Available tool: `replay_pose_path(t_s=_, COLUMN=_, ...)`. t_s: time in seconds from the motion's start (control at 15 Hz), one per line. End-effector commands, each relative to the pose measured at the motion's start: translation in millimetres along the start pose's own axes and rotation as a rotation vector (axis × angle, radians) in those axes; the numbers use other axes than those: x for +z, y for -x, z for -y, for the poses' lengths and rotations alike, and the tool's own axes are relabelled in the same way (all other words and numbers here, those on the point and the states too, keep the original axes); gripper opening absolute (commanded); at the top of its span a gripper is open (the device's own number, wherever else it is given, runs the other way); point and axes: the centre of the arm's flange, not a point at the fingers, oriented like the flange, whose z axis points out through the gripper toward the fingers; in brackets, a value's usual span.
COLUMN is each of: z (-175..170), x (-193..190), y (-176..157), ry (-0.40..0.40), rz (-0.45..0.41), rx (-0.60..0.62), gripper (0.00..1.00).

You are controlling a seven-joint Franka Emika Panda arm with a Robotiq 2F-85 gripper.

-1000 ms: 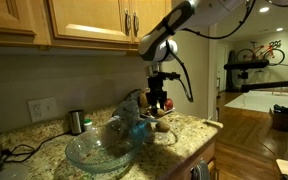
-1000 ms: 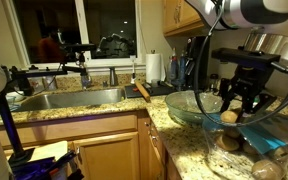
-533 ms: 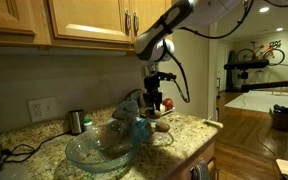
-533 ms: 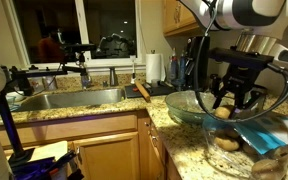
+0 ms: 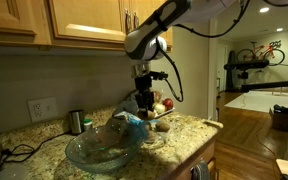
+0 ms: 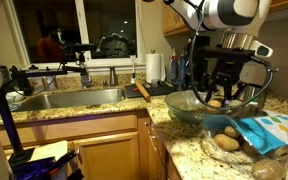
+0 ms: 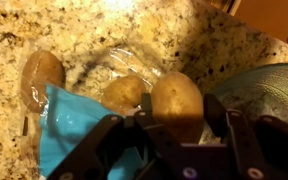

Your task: Remove one potato from the plastic bag and put it in the glass bowl

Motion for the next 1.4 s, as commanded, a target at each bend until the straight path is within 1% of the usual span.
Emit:
replay_pose_path(t_s=0.0, z=21, x=-15, y=-3, ry=0.054, rz=0.017, rx=-0.050, gripper=0.29)
replay_pose_path(t_s=0.33, z=48, x=-14, y=-19, ry=0.092, rz=0.028, rx=-0.130, gripper=0.29)
replay_pose_path(t_s=0.53, z=62, x=-9, y=-25, ry=0.089, rz=0.028, rx=-0.196, gripper=0.29)
replay_pose_path(t_s=0.67, z=66, x=-6, y=-28, ry=0.086, rz=0.029, rx=-0.238, gripper=0.29)
replay_pose_path(t_s=0.93, z=59, x=-1, y=-35, ry=0.074, rz=0.030, rx=-0.305, gripper=0.29)
replay_pose_path(t_s=1.33, z=38, x=8, y=-58, ry=0.056, rz=0.037, rx=-0.358, gripper=0.29)
